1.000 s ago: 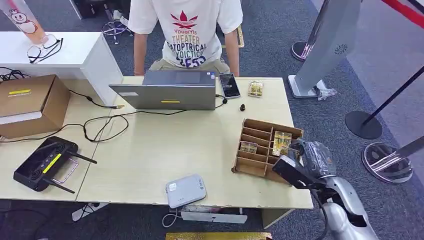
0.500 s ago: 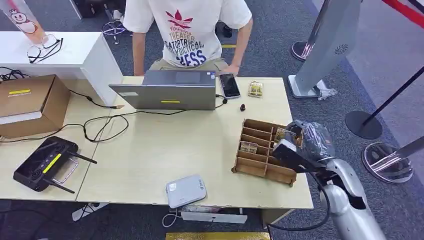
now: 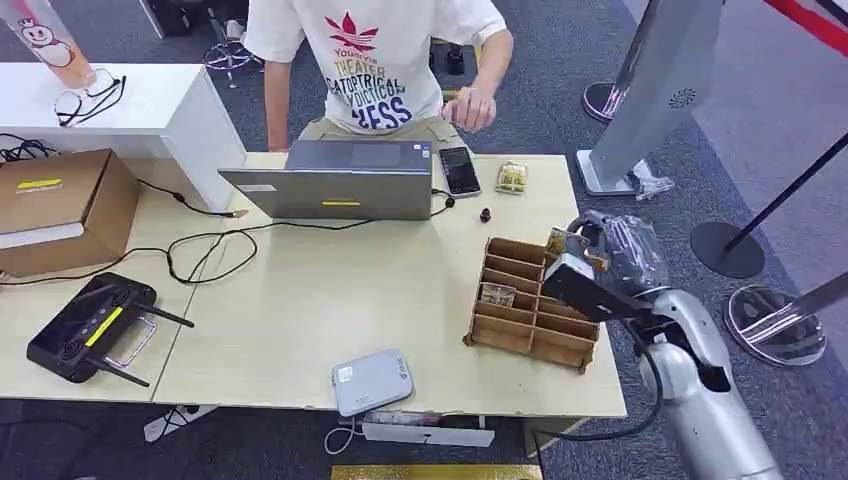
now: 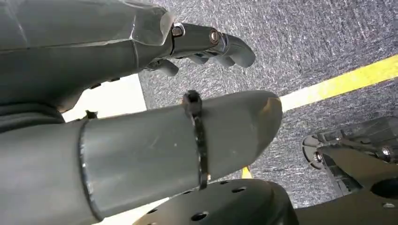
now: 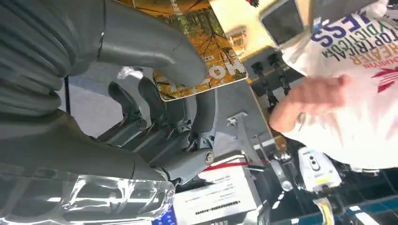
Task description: Pass the card to the sensor for recognition and then transmit it.
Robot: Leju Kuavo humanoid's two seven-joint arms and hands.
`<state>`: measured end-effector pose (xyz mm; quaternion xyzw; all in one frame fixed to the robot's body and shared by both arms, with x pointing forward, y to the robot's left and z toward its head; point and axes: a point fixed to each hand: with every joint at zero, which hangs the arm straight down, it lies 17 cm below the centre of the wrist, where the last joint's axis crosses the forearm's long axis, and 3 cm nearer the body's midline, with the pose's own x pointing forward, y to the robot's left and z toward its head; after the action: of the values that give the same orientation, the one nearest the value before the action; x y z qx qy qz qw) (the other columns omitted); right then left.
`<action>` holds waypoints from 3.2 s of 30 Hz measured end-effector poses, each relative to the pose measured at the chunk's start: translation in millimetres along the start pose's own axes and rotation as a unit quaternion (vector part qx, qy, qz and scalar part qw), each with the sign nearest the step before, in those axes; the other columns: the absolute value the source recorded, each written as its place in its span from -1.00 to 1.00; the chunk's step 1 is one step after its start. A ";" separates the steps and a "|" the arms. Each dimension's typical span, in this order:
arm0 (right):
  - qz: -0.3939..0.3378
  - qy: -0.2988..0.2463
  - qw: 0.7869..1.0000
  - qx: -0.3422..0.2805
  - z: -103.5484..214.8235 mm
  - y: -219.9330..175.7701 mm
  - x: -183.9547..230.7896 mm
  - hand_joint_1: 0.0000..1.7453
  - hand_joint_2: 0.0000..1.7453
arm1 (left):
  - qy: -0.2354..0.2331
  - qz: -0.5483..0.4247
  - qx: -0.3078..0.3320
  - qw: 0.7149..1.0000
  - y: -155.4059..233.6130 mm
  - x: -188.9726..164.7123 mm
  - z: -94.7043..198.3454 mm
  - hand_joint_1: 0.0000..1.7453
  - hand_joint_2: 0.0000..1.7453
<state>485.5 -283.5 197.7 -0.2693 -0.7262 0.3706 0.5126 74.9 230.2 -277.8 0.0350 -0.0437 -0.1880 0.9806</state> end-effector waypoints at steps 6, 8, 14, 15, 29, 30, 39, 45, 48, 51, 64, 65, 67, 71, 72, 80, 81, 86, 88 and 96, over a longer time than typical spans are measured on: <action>-0.001 -0.029 1.000 -0.009 -17.1 -16.9 16.0 0.88 1.00 | -0.003 -0.003 0.001 1.000 -2.0 4.5 0.6 -1.00 -1.00; 0.002 -0.038 0.999 -0.012 -24.8 -22.9 21.5 0.90 1.00 | -0.004 -0.004 0.001 1.000 -1.7 7.3 0.9 -1.00 -1.00; 0.004 -0.070 0.997 -0.013 -58.5 -36.4 47.8 0.92 1.00 | -0.009 -0.023 -0.014 1.000 -4.0 16.3 2.6 -1.00 -1.00; 0.005 -0.075 0.997 -0.015 -63.6 -38.3 53.1 0.94 1.00 | -0.010 -0.026 -0.014 1.000 -3.3 17.9 2.7 -1.00 -1.00; 0.003 -0.092 0.996 -0.016 -126.9 -27.2 97.7 0.96 1.00 | -0.008 -0.051 -0.011 0.999 2.5 29.9 4.2 -1.00 -1.00; 0.001 -0.094 0.995 -0.013 -130.1 -24.8 100.7 0.94 1.00 | -0.008 -0.051 -0.010 0.999 2.7 29.7 4.1 -1.00 -1.00; -0.009 -0.082 0.997 0.011 -137.0 3.7 96.7 0.84 1.00 | -0.008 -0.055 -0.011 0.998 2.0 29.4 4.2 -1.00 -1.00; -0.008 -0.068 0.997 0.020 -134.7 14.2 84.7 -1.00 1.00 | -0.007 -0.060 -0.010 0.998 2.4 29.3 4.2 -1.00 -1.00; -0.006 -0.064 0.998 0.024 -133.7 19.0 80.9 -1.00 1.00 | -0.006 -0.061 -0.009 0.998 2.7 28.5 4.1 -1.00 -1.00; -0.005 -0.061 0.998 0.029 -133.0 23.4 78.5 -1.00 1.00 | -0.005 -0.059 -0.007 0.998 3.6 28.3 3.9 -1.00 -1.00; -0.010 -0.063 0.997 0.034 -130.0 34.9 81.1 -1.00 1.00 | -0.007 -0.049 0.009 0.999 6.5 26.0 2.6 -1.00 -1.00; -0.014 -0.067 0.997 0.033 -128.4 35.7 83.1 -1.00 1.00 | -0.007 -0.049 0.010 0.999 5.9 25.7 2.6 -1.00 -1.00; -0.034 -0.081 0.996 0.031 -124.1 36.5 90.5 -1.00 1.00 | -0.008 -0.051 0.011 0.999 4.2 25.8 2.8 -1.00 -1.00; -0.106 -0.126 0.986 0.027 -111.7 33.0 114.4 -1.00 1.00 | -0.010 -0.051 0.010 0.999 2.3 25.3 2.8 -1.00 -1.00; -0.134 -0.143 0.980 0.027 -106.7 31.0 123.1 -1.00 1.00 | -0.010 -0.051 0.010 0.999 2.2 24.9 2.7 -1.00 -1.00; -0.343 -0.277 0.897 0.021 -56.2 -5.9 196.9 -1.00 1.00 | -0.012 -0.044 0.008 0.999 -0.4 20.1 2.2 -1.00 -1.00; -0.359 -0.288 0.888 0.022 -50.7 -9.7 202.8 -1.00 1.00 | -0.012 -0.043 0.008 0.999 -0.3 19.6 2.1 -1.00 -1.00; -0.407 -0.324 0.854 0.021 -26.1 -23.5 222.8 -1.00 1.00 | -0.010 -0.038 0.009 0.999 -1.4 15.6 1.8 -1.00 -1.00; -0.423 -0.332 0.843 0.025 -17.4 -24.6 227.4 -1.00 1.00 | -0.008 -0.035 0.009 0.999 -1.8 13.8 1.6 -1.00 -1.00; -0.490 -0.314 0.813 0.015 9.9 -12.9 218.2 -1.00 1.00 | -0.005 -0.028 0.010 1.000 -3.0 7.6 1.0 -1.00 -1.00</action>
<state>404.1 -125.3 325.2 0.2602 -0.8779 0.1458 0.3746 80.7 224.5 -276.5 0.0455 -0.0495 -0.2156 0.9742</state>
